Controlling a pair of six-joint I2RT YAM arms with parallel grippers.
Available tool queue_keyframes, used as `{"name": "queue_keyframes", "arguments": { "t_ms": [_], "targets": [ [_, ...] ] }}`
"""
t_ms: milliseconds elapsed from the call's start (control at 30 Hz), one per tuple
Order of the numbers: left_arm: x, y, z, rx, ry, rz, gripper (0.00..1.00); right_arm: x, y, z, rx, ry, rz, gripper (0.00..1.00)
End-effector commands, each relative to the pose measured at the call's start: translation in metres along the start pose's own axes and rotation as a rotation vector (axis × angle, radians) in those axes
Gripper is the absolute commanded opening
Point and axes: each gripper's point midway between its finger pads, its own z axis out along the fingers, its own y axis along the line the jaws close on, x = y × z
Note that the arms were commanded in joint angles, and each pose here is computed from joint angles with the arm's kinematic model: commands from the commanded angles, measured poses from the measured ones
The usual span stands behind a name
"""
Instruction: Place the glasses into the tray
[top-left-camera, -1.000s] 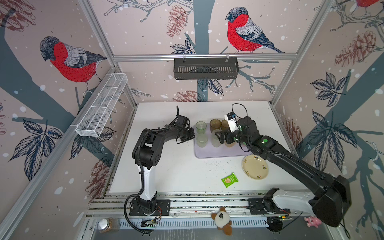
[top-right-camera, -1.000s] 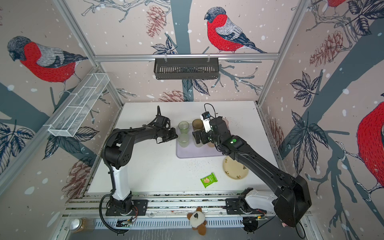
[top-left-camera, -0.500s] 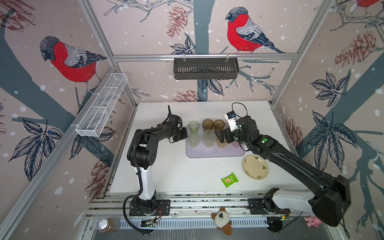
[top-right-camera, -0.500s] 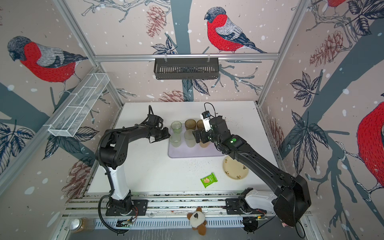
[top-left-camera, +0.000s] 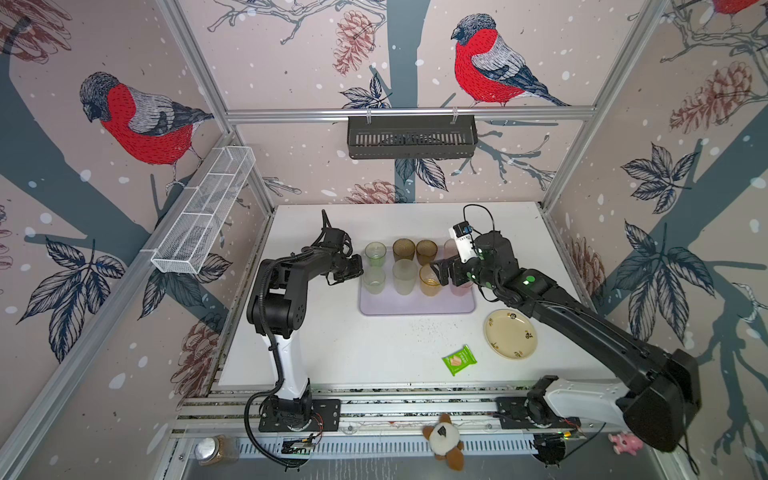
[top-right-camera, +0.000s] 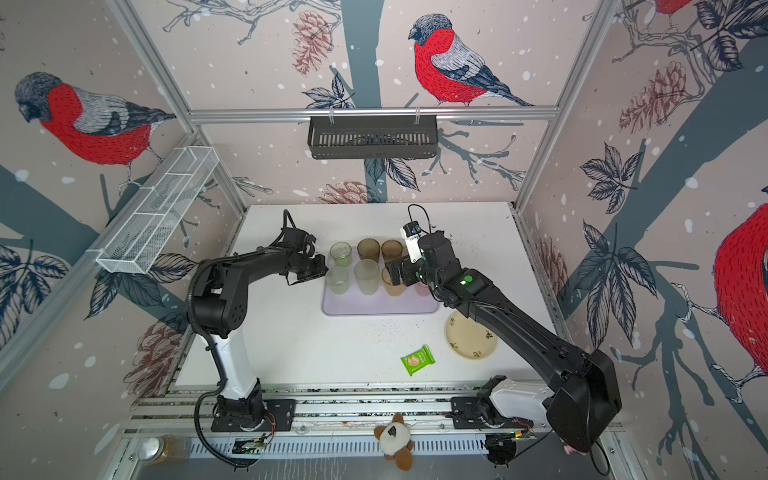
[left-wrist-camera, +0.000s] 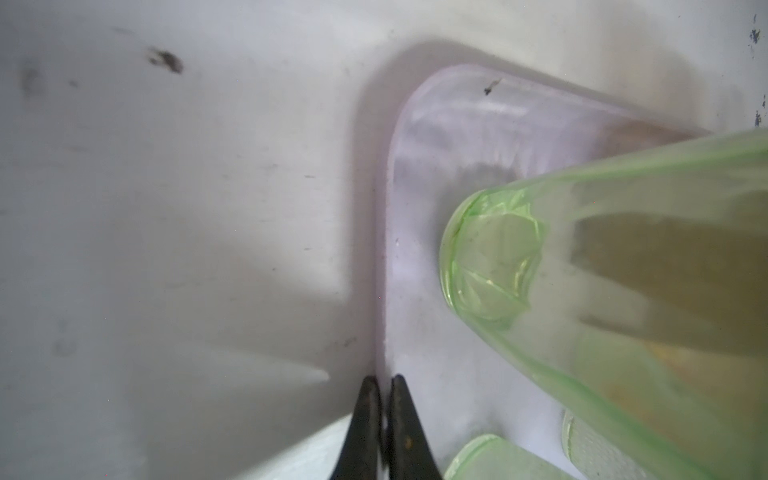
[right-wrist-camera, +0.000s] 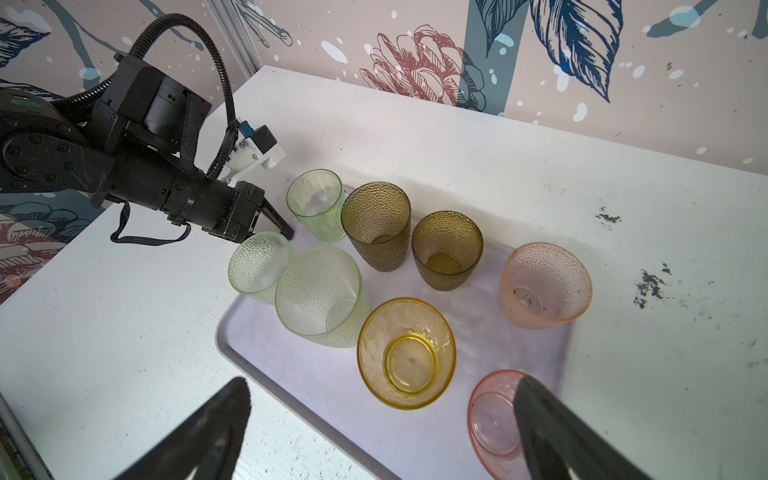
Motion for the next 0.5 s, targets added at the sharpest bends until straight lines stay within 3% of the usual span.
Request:
{"name": "queue_keyframes", "arguments": {
  "t_ms": [0, 467],
  "targets": [
    [0.001, 0.017, -0.007, -0.048, 0.001, 0.033, 0.0, -0.005, 0.0, 0.0, 0.0, -0.013, -0.005, 1.0],
    [0.002, 0.027, -0.007, -0.051, 0.005, 0.028, 0.0, -0.007, 0.0, -0.003, 0.003, -0.023, 0.005, 0.99]
  ]
}}
